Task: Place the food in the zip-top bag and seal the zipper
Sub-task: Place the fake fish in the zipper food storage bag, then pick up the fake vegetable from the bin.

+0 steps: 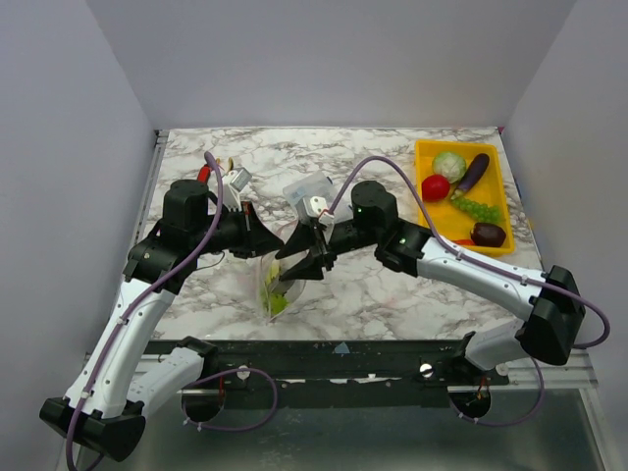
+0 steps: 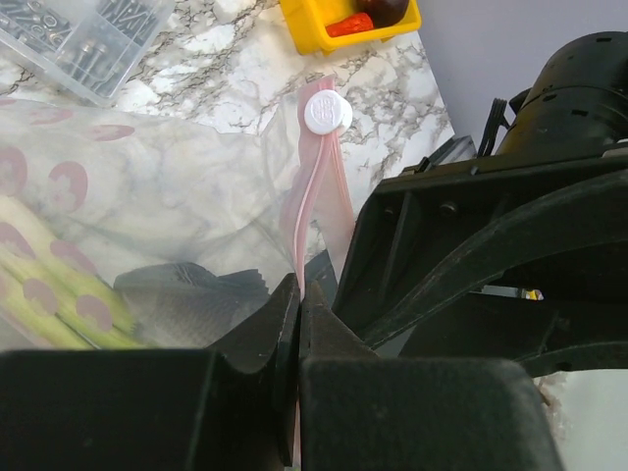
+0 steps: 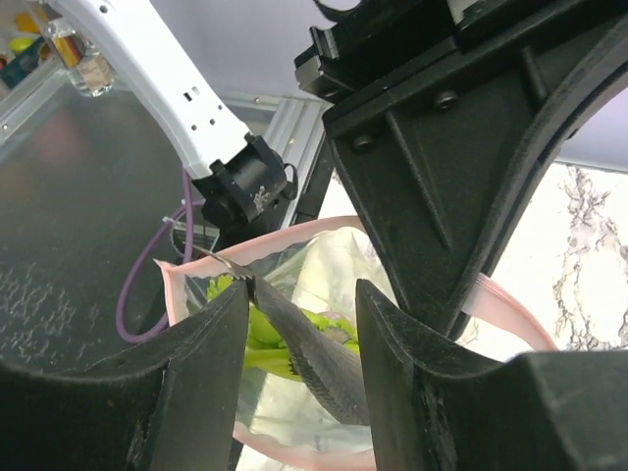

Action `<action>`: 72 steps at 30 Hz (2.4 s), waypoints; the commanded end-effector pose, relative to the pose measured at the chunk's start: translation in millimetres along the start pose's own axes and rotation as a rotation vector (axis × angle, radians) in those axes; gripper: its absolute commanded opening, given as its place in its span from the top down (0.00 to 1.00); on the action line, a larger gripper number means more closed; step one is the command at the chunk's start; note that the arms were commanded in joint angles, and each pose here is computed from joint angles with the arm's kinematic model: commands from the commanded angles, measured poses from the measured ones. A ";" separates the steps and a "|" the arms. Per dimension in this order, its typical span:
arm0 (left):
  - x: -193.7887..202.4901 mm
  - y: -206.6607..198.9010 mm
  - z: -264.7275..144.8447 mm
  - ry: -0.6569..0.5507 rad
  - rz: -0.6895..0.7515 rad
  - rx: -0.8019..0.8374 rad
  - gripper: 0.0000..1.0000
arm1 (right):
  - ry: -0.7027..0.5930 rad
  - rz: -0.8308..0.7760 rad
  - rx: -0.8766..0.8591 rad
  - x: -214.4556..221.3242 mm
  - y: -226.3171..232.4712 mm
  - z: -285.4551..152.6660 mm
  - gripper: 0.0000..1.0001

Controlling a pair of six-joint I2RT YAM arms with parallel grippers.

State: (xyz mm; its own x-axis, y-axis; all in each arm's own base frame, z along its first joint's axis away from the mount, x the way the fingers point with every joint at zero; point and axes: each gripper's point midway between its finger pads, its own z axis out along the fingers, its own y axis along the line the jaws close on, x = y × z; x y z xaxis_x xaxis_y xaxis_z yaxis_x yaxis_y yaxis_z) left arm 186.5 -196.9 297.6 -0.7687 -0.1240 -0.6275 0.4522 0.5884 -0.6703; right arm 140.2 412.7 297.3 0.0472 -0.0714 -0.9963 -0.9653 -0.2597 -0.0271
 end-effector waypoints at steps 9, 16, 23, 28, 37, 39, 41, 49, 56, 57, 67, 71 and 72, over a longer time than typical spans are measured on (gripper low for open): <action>-9.5 -13.0 -2.3 -0.026 0.034 0.057 1.00 | 0.082 -0.005 -0.127 16.0 25.6 17.6 0.57; -9.9 -14.1 -3.6 -0.026 0.036 0.058 1.00 | 0.155 -0.058 -0.096 33.7 19.8 19.4 1.00; -7.3 -11.1 -1.1 -0.015 0.027 0.058 1.00 | 0.156 -0.325 0.037 8.3 -1.1 10.9 1.00; -6.4 -11.0 0.0 -0.008 0.020 0.062 1.00 | 0.158 -0.429 0.052 -8.8 -16.0 15.5 1.00; -13.3 -10.3 -2.3 -0.036 0.028 0.052 1.00 | 0.218 -0.232 0.050 41.7 -4.9 13.6 0.55; -15.9 -7.1 -2.0 -0.052 0.027 0.038 1.00 | 0.159 -0.174 0.079 34.1 2.1 10.3 0.51; -19.2 -1.9 -1.3 -0.072 0.021 0.014 1.00 | 0.071 -0.139 0.118 13.1 4.7 7.8 0.47; -33.7 19.0 3.3 -0.148 0.007 -0.075 1.00 | -0.152 0.099 0.405 -48.0 -10.2 -24.3 0.32; -41.2 27.8 17.8 -0.140 -0.006 -0.077 1.00 | -0.164 0.262 0.841 -50.3 -51.8 -82.9 0.24; -43.1 28.6 19.6 -0.141 -0.008 -0.076 1.00 | -0.162 0.276 0.941 -46.8 -60.8 -98.5 0.22; -40.6 47.3 39.4 -0.097 0.013 -0.089 1.00 | -0.147 0.543 1.481 28.7 -114.8 -255.9 0.15; -30.9 57.4 43.4 -0.080 0.019 -0.102 1.00 | -0.132 0.712 1.677 76.0 -133.8 -333.1 0.15; -29.4 59.0 43.5 -0.079 0.020 -0.106 1.00 | -0.131 0.751 1.706 86.1 -137.1 -347.2 0.15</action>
State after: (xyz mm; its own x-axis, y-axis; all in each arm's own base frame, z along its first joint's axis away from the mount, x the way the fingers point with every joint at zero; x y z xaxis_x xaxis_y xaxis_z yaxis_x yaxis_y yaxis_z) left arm 250.6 -197.2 268.8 -0.7454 -0.1864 -0.6401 0.3928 0.6529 -0.6476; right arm 349.6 155.0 298.8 -0.2630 0.3057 -0.9151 -0.1644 0.9204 0.3547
